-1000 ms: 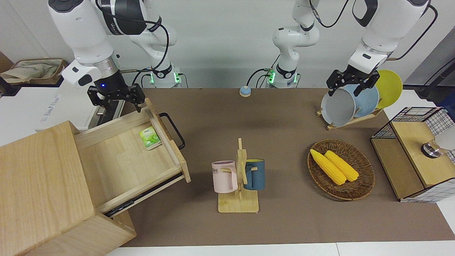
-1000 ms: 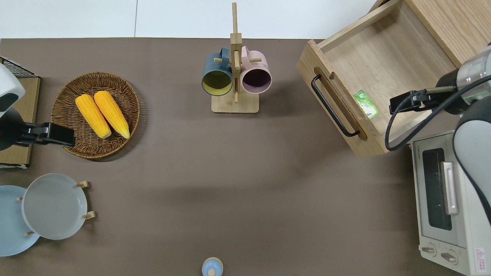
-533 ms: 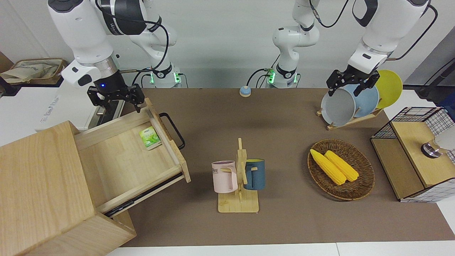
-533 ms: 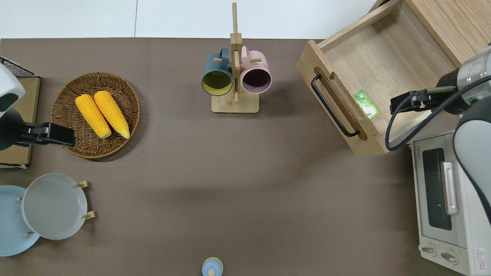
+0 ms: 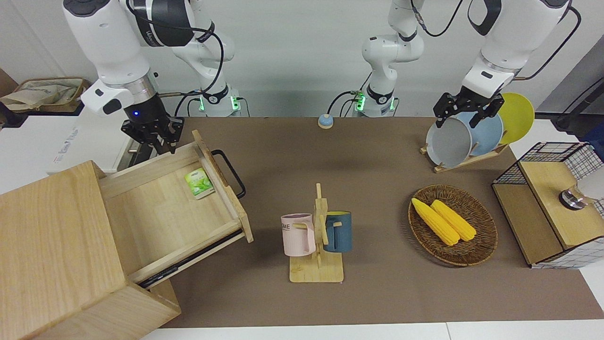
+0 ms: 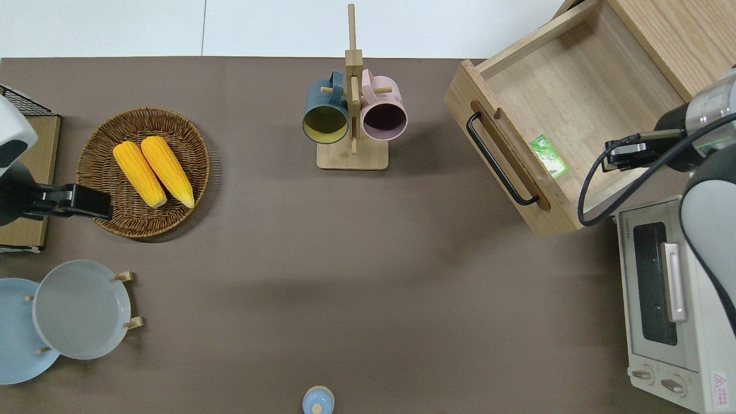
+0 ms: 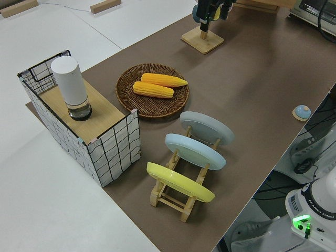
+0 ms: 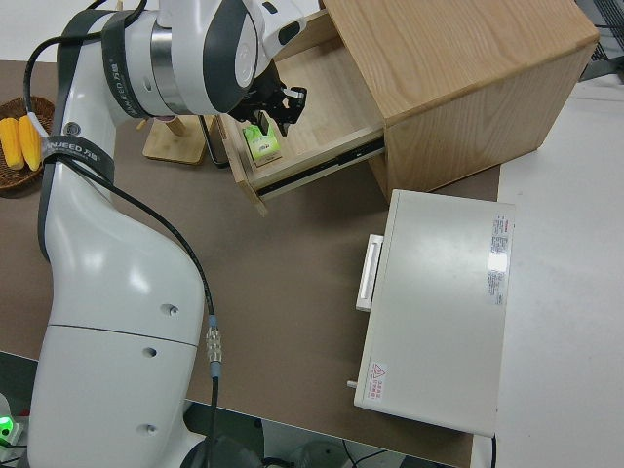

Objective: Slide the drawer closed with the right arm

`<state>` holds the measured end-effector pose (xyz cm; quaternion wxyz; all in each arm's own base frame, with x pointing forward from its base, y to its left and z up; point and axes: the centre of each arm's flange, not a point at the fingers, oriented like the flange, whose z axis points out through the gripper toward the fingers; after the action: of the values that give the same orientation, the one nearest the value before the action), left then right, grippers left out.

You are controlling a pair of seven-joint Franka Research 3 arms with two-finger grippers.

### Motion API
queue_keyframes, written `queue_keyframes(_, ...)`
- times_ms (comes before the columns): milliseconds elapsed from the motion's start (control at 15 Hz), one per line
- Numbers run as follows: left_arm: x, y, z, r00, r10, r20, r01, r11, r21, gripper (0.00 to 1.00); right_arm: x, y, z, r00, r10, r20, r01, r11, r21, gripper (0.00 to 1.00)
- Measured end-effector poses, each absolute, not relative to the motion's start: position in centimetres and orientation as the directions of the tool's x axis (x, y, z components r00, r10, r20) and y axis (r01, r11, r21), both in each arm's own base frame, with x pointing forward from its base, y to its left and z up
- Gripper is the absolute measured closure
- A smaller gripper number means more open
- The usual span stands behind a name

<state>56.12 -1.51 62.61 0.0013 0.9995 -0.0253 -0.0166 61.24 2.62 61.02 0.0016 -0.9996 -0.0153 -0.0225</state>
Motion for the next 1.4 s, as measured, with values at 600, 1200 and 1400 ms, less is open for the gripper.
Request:
queue_keyframes(600,56.1,-1.5,62.6,0.998,-0.051,-0.033,-0.051,-0.999,0.003,0.00,61.2,2.7,61.1,0.999,0.032,0.043,0.032,-0.999,-0.002,0.99)
queue_keyframes(1200,56.1,-1.5,62.6,0.998,-0.051,-0.033,-0.051,-0.999,0.003,0.00,58.6,2.3,66.3,0.998,0.027,0.049,0.025,-0.999,0.037,0.99)
queue_keyframes(1400,56.1,-1.5,62.6,0.998,-0.051,-0.033,-0.051,-0.999,0.003,0.00,58.4,2.4,67.5,0.997,0.004,0.071,0.001,-0.999,0.035,0.99)
